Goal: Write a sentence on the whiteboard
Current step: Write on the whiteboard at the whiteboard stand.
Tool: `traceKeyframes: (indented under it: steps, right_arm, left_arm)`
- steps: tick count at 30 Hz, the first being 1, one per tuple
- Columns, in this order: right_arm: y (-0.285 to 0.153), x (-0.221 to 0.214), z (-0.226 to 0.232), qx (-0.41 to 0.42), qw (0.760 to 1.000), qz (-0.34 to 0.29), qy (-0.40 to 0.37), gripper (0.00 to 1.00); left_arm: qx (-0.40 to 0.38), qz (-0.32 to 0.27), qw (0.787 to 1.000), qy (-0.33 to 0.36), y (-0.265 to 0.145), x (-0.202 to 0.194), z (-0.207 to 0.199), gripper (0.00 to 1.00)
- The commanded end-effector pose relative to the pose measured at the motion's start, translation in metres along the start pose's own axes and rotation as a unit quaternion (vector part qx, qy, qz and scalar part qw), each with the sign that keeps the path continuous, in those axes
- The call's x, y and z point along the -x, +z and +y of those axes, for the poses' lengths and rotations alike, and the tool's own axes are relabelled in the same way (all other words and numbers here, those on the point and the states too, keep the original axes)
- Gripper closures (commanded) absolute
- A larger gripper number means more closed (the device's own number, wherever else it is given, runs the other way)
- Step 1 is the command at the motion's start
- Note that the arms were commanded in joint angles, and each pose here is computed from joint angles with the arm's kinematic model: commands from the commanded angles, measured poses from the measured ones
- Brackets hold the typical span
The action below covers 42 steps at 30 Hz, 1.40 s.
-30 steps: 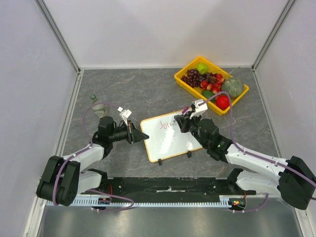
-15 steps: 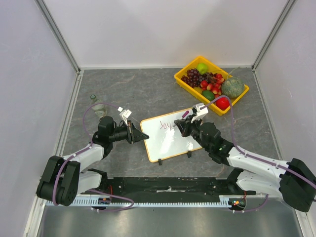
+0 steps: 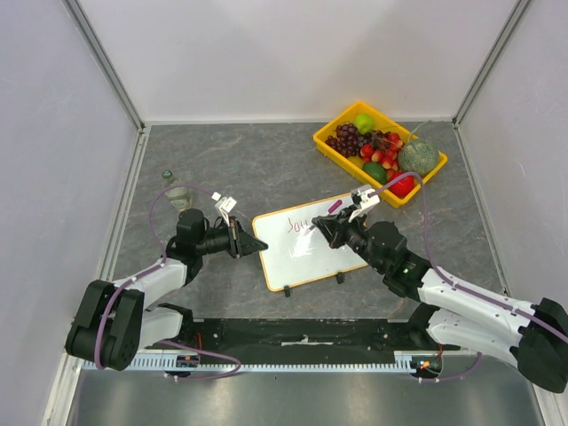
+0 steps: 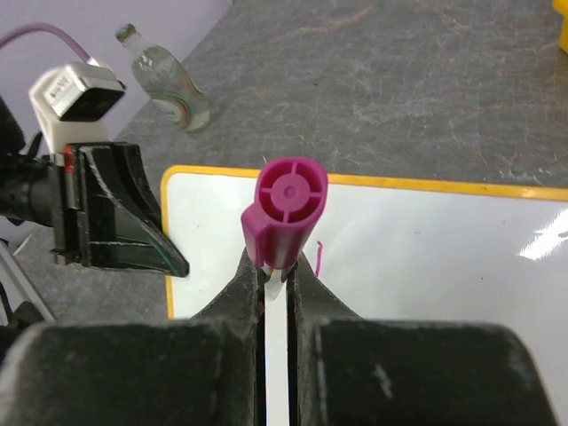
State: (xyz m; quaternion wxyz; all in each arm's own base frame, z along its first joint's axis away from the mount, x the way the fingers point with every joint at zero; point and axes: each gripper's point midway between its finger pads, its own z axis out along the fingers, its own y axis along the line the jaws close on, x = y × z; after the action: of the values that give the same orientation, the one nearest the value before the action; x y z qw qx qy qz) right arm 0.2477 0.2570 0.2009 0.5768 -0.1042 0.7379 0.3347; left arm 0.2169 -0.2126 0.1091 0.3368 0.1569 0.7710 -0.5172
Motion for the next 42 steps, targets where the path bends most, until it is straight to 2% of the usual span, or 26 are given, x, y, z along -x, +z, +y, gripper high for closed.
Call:
traceKeyframes:
  steps: [1,23,42]
  right_arm:
    - [-0.005,0.047,0.021,0.031,0.998,-0.052,0.018,1.00]
    - [-0.025,0.064,-0.027,-0.029,0.998,-0.064,0.006,1.00]
    - [-0.026,0.075,-0.026,-0.029,0.997,-0.073,-0.013,1.00]
  left_arm:
    - [-0.003,-0.012,1.000,0.027,0.000,0.006,-0.001,0.98]
    - [-0.004,-0.012,1.000,0.029,0.000,0.006,-0.002,0.98]
    - [-0.004,-0.013,1.000,0.028,0.000,0.006,-0.002,0.98]
